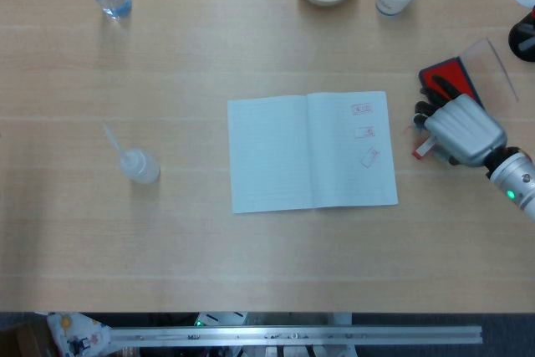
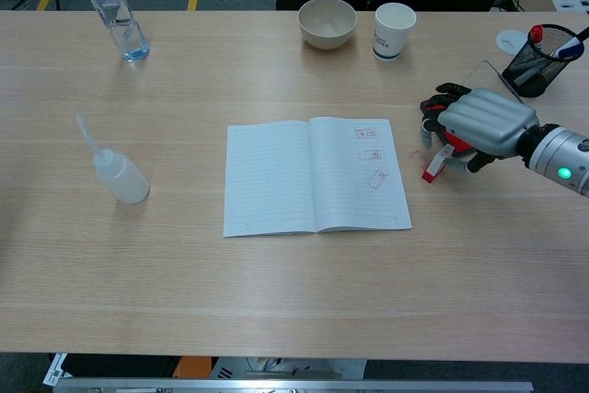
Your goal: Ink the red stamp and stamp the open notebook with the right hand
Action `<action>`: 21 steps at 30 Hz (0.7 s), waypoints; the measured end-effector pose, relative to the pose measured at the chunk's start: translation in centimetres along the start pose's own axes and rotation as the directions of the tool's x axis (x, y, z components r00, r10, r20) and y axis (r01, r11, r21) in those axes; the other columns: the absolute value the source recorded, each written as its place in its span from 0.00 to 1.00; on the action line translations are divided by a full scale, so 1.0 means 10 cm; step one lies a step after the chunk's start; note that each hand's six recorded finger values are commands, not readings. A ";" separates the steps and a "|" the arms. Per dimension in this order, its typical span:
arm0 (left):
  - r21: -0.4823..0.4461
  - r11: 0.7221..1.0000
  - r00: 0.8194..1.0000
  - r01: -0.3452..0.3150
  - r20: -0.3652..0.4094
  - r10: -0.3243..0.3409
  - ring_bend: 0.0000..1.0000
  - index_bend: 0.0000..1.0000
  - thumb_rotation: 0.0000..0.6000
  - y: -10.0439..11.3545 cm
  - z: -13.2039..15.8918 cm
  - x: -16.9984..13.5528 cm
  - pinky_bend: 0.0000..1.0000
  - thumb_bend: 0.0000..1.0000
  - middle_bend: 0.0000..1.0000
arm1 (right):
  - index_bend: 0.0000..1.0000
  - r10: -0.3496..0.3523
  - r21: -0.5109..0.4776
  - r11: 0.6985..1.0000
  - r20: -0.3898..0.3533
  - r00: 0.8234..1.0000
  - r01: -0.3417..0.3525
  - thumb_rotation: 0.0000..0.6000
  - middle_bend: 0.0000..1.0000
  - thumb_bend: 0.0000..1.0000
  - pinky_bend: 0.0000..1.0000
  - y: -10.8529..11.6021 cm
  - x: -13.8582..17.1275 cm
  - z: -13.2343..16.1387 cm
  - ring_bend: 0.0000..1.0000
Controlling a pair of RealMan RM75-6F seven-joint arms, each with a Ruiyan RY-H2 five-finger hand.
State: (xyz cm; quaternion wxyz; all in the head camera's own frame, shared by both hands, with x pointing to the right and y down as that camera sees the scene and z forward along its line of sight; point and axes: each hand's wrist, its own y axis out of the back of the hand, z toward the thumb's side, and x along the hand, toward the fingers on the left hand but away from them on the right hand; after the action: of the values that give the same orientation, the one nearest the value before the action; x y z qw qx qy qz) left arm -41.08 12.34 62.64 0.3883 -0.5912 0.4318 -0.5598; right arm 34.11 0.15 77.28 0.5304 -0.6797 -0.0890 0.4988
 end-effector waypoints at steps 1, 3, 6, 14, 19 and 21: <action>0.000 1.000 1.000 0.000 0.000 0.000 0.10 0.18 1.00 0.00 0.00 0.00 0.09 0.34 0.12 | 0.42 -0.001 0.000 1.000 -0.001 1.000 0.001 1.00 0.32 0.29 0.03 0.01 0.01 0.00 0.12; 0.000 1.000 1.000 -0.001 0.001 0.001 0.10 0.18 1.00 0.00 0.00 0.00 0.09 0.34 0.12 | 0.42 -0.007 -0.004 1.000 -0.002 1.000 0.007 1.00 0.32 0.29 0.03 0.02 0.03 0.00 0.12; -0.001 1.000 1.000 -0.003 0.004 0.003 0.10 0.18 1.00 0.01 0.01 0.00 0.09 0.34 0.12 | 0.42 -0.021 -0.010 1.000 0.000 1.000 0.021 1.00 0.32 0.29 0.03 0.07 0.08 -0.02 0.12; 0.000 1.000 1.000 -0.007 0.013 0.007 0.10 0.18 1.00 0.01 0.04 0.05 0.09 0.34 0.12 | 0.42 -0.091 -0.063 0.994 0.017 0.996 0.091 1.00 0.32 0.29 0.03 0.29 0.30 -0.11 0.13; -0.006 1.000 1.000 -0.022 0.013 0.022 0.10 0.18 1.00 0.01 0.05 0.10 0.09 0.34 0.12 | 0.42 -0.159 -0.104 0.980 0.094 0.983 0.168 1.00 0.36 0.35 0.05 0.50 0.53 -0.28 0.18; -0.010 0.999 0.999 -0.035 0.010 0.035 0.10 0.18 1.00 0.01 0.05 0.13 0.09 0.34 0.12 | 0.44 -0.189 -0.102 0.973 0.149 0.971 0.205 1.00 0.38 0.38 0.08 0.57 0.64 -0.39 0.20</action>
State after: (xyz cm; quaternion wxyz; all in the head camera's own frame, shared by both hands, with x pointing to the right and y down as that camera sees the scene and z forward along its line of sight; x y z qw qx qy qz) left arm -40.55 11.08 62.91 0.3972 -0.5883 0.4427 -0.5479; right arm 37.86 -0.58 68.68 0.5293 -0.6612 -0.2216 0.4833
